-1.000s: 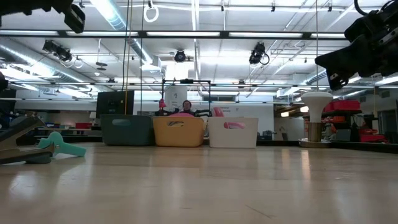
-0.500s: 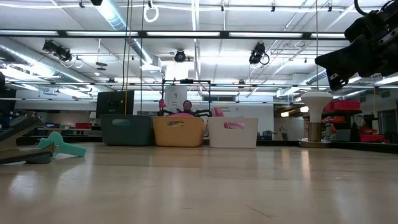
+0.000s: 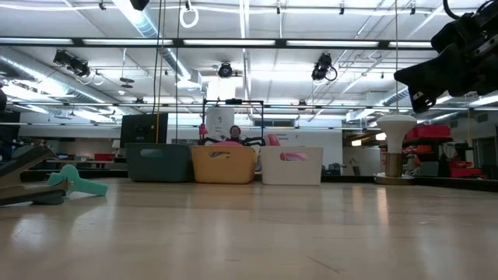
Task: Pick and place Stapler, Stapler remover, tape
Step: Put the top blue staple remover into the blue bin
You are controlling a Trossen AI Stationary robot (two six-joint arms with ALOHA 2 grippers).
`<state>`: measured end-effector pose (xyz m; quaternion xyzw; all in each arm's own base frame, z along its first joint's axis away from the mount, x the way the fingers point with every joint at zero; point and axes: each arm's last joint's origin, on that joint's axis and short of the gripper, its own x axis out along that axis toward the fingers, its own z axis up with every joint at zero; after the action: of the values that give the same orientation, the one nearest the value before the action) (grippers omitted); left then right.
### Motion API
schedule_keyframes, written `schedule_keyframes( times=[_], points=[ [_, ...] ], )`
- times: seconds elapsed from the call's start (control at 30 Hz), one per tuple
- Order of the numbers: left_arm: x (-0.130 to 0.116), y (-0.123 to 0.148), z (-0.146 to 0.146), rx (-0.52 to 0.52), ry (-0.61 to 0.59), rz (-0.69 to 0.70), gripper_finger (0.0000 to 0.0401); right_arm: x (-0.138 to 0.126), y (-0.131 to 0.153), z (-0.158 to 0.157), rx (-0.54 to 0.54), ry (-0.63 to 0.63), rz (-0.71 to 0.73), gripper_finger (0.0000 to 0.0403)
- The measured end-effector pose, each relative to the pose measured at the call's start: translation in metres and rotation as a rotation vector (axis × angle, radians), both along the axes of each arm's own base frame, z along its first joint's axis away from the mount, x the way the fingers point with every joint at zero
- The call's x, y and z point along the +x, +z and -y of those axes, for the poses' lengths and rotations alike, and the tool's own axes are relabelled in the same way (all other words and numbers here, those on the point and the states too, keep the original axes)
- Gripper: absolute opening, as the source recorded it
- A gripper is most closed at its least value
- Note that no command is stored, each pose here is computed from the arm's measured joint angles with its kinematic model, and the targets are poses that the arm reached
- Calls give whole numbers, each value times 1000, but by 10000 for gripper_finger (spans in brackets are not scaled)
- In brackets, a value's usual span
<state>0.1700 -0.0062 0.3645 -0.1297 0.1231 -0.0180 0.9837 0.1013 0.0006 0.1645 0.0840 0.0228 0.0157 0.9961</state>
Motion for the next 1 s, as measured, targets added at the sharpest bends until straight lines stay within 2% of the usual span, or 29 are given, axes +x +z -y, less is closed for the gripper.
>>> schedule_keyframes(
  times=[0.17,0.4,0.57,0.87,1.0],
  points=[
    [11,-8,1,-123,19,-65,25,0,0,0,0,0,0,7],
    [28,-30,2,-102,-19,-234,25,0,0,0,0,0,0,7],
    [39,-50,3,-144,9,-393,25,0,0,0,0,0,0,7],
    [59,-82,11,-131,-6,-611,26,0,0,0,0,0,1,7],
    [64,-97,16,-176,30,-727,28,0,0,0,0,0,1,7]
  ],
)
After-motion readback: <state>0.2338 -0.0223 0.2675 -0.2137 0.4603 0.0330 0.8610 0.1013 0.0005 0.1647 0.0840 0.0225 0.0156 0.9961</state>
